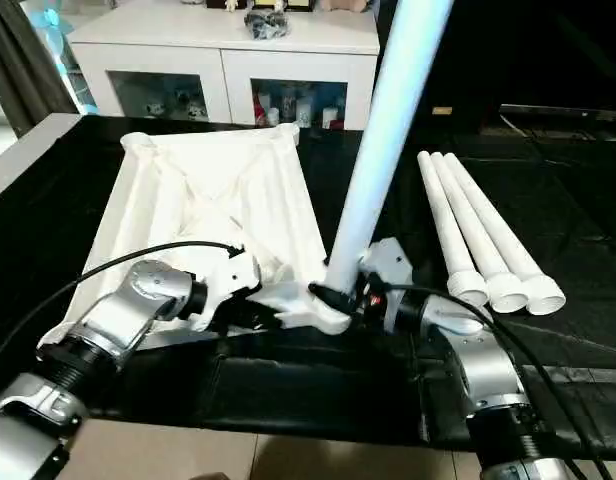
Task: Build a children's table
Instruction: Insert table leg to table base, then rotate leg to tighten
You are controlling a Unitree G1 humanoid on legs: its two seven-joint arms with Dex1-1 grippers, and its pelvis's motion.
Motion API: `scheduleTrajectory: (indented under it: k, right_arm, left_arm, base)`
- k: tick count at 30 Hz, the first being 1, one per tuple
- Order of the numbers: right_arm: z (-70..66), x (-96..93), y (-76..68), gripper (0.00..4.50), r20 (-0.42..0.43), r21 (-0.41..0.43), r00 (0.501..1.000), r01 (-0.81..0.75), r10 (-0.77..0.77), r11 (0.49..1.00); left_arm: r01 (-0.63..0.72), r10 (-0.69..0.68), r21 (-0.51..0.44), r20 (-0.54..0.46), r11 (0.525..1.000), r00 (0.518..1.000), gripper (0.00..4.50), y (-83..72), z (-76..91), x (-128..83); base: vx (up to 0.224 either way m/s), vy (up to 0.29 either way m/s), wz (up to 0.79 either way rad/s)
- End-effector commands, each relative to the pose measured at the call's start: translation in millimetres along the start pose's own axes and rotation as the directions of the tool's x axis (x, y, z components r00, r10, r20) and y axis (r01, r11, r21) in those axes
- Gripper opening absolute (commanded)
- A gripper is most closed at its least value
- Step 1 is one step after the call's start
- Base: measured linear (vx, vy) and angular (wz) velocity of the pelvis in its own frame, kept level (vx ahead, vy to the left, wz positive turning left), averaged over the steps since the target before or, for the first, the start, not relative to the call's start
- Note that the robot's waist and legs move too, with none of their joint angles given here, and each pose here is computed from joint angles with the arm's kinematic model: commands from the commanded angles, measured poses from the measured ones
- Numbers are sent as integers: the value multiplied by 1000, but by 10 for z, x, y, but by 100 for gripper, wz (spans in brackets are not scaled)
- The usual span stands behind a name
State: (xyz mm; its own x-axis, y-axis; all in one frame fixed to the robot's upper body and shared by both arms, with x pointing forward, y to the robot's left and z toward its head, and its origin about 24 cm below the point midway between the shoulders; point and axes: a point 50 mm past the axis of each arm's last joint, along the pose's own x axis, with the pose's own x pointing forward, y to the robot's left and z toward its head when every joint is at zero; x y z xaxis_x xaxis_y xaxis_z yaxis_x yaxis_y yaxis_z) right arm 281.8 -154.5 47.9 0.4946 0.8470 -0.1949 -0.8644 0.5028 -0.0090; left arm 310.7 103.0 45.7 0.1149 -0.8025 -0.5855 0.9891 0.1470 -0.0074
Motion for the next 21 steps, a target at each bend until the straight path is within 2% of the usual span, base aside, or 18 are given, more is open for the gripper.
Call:
scheduleTrajectory:
  k: [1,3,7,21]
  right_arm:
    - [-432,138,389,194,-136,148,967,-195,215,970]
    - [-418,150,424,194,-118,152,964,-220,239,964]
    - [-423,151,479,194,-119,148,953,-262,280,954]
    - [-402,191,514,194,-96,139,951,-279,293,950]
  left_arm:
    - [-10,8,92,21,996,1000,0,65,209,-23]
    - [53,-56,123,19,991,998,0,16,226,0]
    - [100,-99,142,-15,985,995,0,-7,211,23]
    - [29,-28,106,-17,994,999,0,119,208,16]
  base:
    - [0,0,0]
    - [0,0,0]
    - [0,0,0]
    - [0,0,0]
